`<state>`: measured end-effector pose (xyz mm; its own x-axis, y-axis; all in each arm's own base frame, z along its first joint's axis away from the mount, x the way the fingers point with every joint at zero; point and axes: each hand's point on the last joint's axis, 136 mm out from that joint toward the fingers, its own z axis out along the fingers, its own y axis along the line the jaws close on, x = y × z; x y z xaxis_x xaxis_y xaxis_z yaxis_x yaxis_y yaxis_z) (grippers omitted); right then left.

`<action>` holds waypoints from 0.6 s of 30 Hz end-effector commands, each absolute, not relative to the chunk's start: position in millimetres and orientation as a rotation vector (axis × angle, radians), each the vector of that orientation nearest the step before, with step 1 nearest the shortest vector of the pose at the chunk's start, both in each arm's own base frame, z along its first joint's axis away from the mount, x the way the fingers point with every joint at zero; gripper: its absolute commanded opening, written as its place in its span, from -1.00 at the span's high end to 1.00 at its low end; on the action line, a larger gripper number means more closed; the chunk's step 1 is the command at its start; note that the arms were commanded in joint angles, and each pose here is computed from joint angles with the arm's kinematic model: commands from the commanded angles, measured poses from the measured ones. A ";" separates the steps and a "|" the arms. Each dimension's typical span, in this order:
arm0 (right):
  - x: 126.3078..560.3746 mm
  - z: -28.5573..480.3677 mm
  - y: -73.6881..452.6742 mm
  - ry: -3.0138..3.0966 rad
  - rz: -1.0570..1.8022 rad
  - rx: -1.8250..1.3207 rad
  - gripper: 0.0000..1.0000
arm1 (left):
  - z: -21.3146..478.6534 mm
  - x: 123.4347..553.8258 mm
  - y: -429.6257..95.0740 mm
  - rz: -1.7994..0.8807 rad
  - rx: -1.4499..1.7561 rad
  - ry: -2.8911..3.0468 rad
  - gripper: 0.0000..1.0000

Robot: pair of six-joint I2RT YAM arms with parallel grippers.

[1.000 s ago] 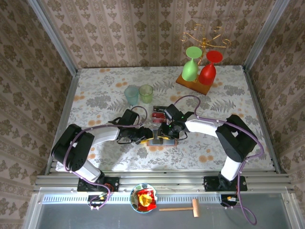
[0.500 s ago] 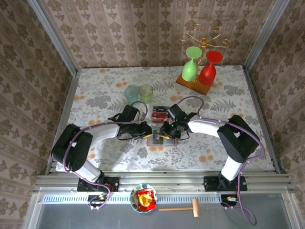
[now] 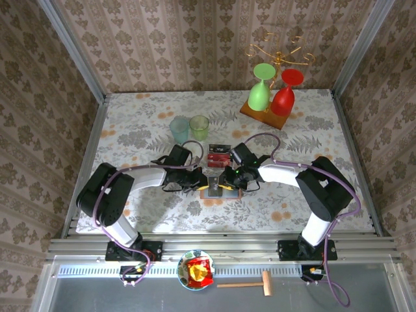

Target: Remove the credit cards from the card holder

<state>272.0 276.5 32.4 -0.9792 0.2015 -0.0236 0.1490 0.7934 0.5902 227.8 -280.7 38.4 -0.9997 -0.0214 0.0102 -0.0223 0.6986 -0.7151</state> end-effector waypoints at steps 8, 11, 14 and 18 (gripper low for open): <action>265.7 19.6 272.3 2.921 0.952 0.313 0.58 | 24.7 221.1 -277.0 1.156 0.061 -2.862 0.96; 265.4 18.2 273.2 2.922 0.963 0.312 0.58 | 24.2 220.3 -276.5 1.152 0.062 -2.861 0.96; 265.6 17.2 275.4 2.919 0.990 0.318 0.58 | 23.8 220.0 -276.4 1.149 0.060 -2.861 0.96; 265.6 15.4 279.5 2.905 1.051 0.340 0.58 | 23.9 219.4 -275.7 1.141 0.057 -2.861 0.96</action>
<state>269.9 277.9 24.2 -0.9781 0.2079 -0.0006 0.1625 0.7663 0.6216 224.1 -278.7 28.8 -0.9989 -0.0198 0.0421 -0.0436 0.7119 -0.7009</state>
